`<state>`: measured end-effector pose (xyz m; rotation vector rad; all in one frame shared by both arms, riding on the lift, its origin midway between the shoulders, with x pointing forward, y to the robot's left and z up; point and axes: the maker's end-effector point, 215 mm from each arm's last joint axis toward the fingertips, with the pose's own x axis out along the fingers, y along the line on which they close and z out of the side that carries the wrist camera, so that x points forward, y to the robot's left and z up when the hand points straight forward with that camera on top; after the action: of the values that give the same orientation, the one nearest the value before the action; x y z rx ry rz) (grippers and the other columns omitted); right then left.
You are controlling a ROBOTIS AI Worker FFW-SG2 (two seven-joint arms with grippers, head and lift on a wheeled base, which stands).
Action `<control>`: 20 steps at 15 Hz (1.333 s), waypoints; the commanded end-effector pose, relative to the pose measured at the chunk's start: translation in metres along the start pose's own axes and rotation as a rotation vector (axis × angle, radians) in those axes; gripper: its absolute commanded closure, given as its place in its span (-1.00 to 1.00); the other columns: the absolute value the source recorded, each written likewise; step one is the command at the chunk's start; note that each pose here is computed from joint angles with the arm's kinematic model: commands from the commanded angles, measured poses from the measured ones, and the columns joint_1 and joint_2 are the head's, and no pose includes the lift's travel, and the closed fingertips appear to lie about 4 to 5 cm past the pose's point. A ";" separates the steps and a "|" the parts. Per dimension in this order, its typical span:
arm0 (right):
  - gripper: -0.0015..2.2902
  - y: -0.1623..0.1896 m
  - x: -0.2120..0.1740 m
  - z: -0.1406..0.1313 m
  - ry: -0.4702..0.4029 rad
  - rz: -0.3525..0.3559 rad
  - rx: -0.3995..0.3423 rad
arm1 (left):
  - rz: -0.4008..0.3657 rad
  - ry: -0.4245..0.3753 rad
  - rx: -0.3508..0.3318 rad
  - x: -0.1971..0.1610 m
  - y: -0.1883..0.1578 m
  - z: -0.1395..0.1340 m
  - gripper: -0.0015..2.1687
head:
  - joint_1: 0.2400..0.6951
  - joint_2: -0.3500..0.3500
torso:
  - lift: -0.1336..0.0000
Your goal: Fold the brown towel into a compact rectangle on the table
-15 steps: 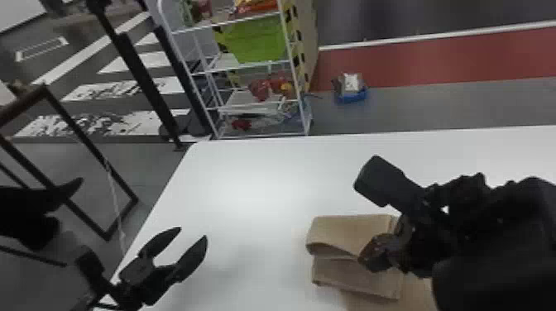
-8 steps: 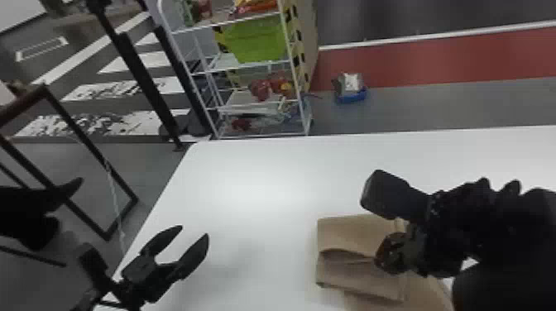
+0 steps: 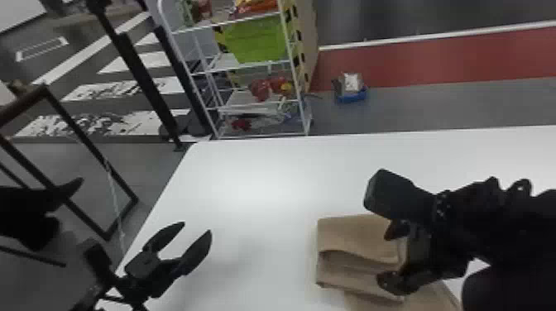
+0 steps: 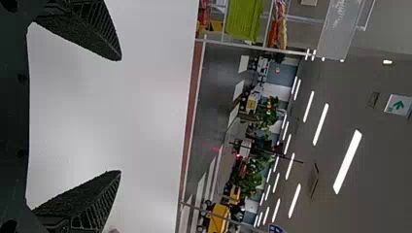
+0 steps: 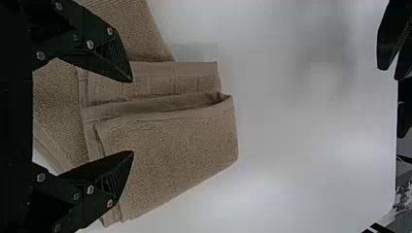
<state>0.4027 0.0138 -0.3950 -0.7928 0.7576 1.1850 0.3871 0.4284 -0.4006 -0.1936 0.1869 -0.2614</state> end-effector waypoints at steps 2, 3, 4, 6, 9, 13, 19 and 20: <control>-0.82 0.007 0.004 0.005 0.008 0.010 -0.019 | 0.001 -0.001 -0.006 0.001 -0.001 -0.001 -0.96 | 1.00 1.00 | -0.84; -0.82 0.008 0.006 0.005 0.013 0.012 -0.022 | 0.001 -0.001 -0.006 0.001 -0.001 -0.001 -0.96 | 1.00 1.00 | -0.84; -0.81 0.009 0.010 0.006 0.019 0.017 -0.033 | 0.000 -0.001 -0.006 0.001 -0.001 -0.002 -0.96 | 1.00 1.00 | -0.84; -0.70 0.011 0.018 0.005 0.035 0.023 -0.041 | -0.005 0.002 -0.007 0.002 -0.003 -0.002 -0.96 | 1.00 1.00 | -0.84; -0.54 0.010 0.026 0.010 0.049 0.025 -0.052 | -0.080 0.031 0.007 0.004 -0.024 -0.010 -0.96 | 1.00 1.00 | -0.84; -0.43 0.005 0.032 0.014 0.056 0.022 -0.067 | -0.145 0.038 0.030 0.003 -0.046 -0.006 -0.96 | 1.00 1.00 | -0.84; -0.63 0.014 0.027 0.014 0.056 0.022 -0.046 | -0.154 0.038 0.034 0.005 -0.051 -0.006 -0.96 | 1.00 1.00 | -0.84; -0.63 0.016 0.030 0.011 0.067 0.024 -0.052 | -0.154 0.039 0.033 0.005 -0.050 -0.007 -0.96 | 1.00 1.00 | -0.84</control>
<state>0.3970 0.0426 -0.4124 -0.8585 0.7856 1.2093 0.3792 0.3791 -0.3953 -0.1645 0.2053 -0.4225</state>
